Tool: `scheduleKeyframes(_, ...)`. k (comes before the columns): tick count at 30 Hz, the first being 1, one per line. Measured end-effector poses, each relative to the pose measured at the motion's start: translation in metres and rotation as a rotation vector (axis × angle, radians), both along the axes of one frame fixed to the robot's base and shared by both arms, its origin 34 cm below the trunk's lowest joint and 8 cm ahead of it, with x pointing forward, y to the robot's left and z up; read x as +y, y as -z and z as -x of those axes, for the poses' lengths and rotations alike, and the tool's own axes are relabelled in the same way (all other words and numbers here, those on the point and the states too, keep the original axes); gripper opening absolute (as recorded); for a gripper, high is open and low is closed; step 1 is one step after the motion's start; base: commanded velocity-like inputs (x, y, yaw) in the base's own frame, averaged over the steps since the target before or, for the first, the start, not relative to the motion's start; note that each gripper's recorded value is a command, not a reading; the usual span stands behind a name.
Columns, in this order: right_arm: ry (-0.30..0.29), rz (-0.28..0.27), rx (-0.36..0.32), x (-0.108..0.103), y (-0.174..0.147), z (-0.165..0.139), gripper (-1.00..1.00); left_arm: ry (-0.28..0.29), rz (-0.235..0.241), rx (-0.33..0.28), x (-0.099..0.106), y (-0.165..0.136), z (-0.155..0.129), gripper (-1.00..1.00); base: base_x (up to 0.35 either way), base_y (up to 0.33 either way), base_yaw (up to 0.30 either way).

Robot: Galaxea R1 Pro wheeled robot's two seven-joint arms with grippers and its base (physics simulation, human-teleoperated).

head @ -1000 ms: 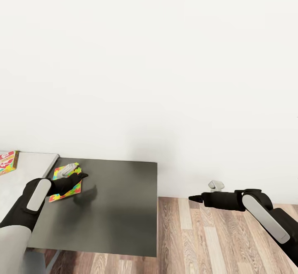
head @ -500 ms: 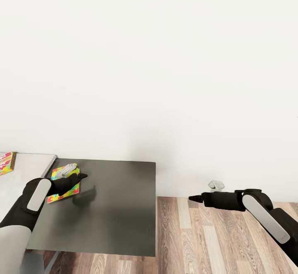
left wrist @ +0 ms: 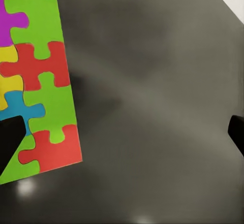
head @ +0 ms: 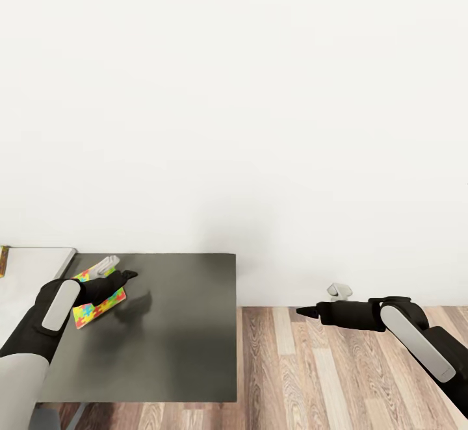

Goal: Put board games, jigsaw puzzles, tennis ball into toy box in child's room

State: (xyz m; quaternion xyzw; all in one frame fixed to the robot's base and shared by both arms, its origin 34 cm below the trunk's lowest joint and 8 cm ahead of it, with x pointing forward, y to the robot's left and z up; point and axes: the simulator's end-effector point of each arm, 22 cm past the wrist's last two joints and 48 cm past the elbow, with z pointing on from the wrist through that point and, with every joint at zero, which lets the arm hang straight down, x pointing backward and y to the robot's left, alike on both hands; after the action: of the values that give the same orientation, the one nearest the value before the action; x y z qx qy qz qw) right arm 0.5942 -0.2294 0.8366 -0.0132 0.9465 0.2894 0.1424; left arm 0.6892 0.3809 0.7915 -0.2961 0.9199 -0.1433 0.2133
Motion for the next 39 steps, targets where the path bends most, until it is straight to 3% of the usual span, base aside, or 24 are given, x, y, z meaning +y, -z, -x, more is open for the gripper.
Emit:
scheduleKeyframes(16, 0.0, -0.001, 0.0, 0.0, 0.0, 0.0, 1.0, -0.008, 0.021, -0.01, -0.001, -0.001, 0.0, 1.0, 0.0, 0.0, -0.007)
scheduleKeyframes(19, 0.0, -0.001, 0.001, 0.0, 0.001, 0.0, 1.0, -0.001, 0.0, -0.009, 0.003, -0.001, 0.005, 1.0, 0.0, 0.0, 0.0)
scheduleKeyframes(31, -0.001, -0.002, 0.001, 0.001, 0.001, 0.0, 1.0, -0.003, -0.037, -0.132, 0.018, -0.047, 0.005, 1.0, 0.0, 0.0, 0.0)
scheduleKeyframes(39, -0.001, -0.002, 0.001, 0.002, 0.001, 0.0, 1.0, -0.001, -0.054, -0.182, 0.027, -0.074, 0.012, 1.0, 0.0, 0.0, 0.0)
